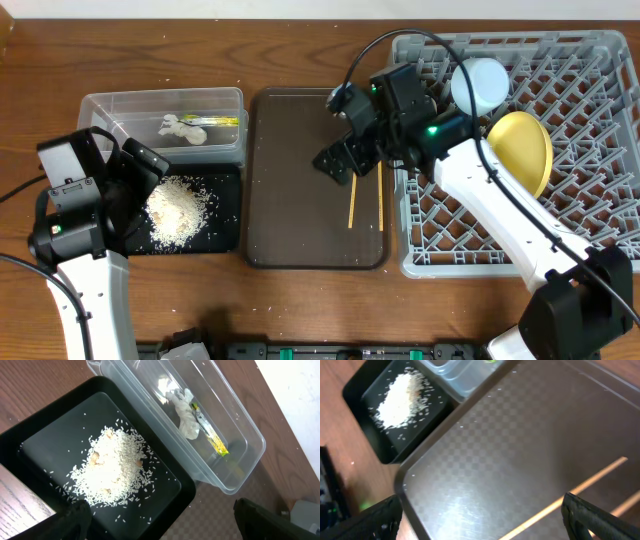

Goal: Sort waste into correct bins and load items into the dishwasher rack
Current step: 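Move the right gripper over the left wooden chopstick on the tray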

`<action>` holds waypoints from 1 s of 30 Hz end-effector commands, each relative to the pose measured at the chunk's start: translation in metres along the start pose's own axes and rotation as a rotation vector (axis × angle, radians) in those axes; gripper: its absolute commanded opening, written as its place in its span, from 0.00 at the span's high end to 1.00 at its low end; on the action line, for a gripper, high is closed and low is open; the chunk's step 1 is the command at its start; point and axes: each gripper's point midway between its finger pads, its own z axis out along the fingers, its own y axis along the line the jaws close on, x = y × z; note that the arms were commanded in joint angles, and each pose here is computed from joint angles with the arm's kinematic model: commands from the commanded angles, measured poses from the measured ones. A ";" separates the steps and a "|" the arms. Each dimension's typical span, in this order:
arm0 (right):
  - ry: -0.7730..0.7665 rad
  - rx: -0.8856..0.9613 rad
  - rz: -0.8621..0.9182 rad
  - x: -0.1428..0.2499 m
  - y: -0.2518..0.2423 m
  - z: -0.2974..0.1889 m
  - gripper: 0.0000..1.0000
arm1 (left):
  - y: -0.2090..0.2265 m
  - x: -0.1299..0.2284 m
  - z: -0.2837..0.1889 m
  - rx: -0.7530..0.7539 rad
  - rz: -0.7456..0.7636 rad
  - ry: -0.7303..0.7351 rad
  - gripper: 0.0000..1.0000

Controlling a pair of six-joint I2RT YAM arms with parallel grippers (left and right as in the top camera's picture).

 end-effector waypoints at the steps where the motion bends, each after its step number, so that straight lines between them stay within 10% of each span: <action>1: -0.002 -0.040 -0.014 -0.002 0.013 0.003 0.01 | -0.001 -0.005 -0.003 0.002 -0.004 -0.016 0.06; 30: 0.120 0.033 0.054 0.028 0.003 0.002 0.06 | -0.001 -0.005 -0.003 0.002 -0.004 -0.016 0.06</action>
